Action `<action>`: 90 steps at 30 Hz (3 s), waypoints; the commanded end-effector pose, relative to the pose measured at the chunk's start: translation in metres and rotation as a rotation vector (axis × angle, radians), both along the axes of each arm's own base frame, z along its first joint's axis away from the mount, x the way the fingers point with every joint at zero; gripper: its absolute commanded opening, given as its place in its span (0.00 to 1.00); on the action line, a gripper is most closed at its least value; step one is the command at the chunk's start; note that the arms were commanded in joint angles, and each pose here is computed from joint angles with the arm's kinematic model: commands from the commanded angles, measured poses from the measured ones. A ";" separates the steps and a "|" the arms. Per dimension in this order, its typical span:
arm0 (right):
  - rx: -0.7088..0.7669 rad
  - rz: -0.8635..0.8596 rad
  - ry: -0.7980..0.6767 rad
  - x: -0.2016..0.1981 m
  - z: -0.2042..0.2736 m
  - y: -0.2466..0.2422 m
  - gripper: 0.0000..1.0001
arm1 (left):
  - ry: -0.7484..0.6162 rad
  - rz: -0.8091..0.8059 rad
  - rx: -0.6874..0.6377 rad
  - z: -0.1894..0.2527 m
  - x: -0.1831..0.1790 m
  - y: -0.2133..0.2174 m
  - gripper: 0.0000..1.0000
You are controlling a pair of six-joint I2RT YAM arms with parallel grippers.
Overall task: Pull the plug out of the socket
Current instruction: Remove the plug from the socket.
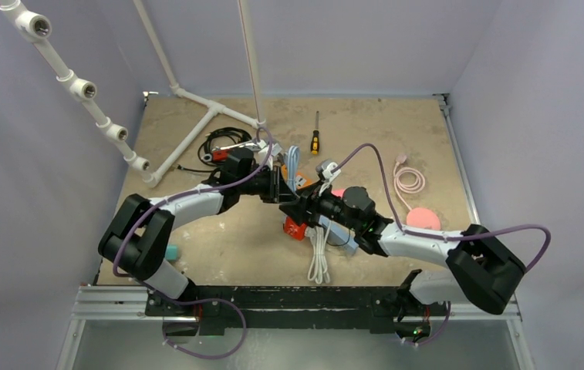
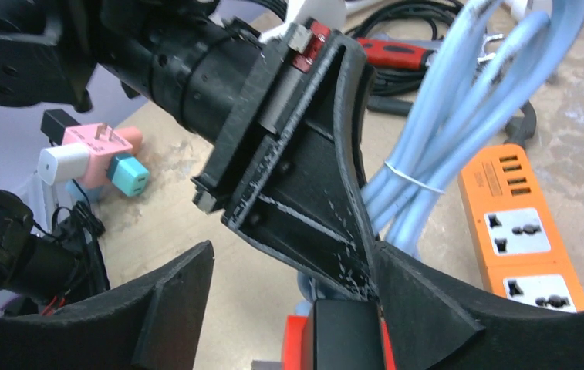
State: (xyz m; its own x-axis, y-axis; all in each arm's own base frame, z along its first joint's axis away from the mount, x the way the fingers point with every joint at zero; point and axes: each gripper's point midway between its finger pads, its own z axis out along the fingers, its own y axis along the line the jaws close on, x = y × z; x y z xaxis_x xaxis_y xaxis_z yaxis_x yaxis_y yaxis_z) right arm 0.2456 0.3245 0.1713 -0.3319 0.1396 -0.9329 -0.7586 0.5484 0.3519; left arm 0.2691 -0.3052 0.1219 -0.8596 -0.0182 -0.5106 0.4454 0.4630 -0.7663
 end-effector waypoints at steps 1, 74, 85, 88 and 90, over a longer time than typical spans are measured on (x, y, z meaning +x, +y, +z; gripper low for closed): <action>0.018 -0.045 -0.033 0.003 0.023 -0.008 0.81 | -0.238 -0.045 -0.076 0.067 0.010 -0.008 0.00; 0.097 -0.341 -0.126 0.019 0.136 -0.092 0.00 | -0.380 0.216 0.305 0.060 0.050 0.053 0.00; 0.145 -0.731 -0.209 0.030 0.249 -0.175 0.00 | -0.367 0.245 0.337 0.056 0.053 0.059 0.00; 0.141 -0.782 -0.222 0.029 0.268 -0.188 0.00 | -0.363 0.249 0.345 0.054 0.054 0.061 0.00; 0.147 -0.828 -0.234 0.028 0.281 -0.199 0.00 | -0.364 0.253 0.347 0.055 0.054 0.061 0.00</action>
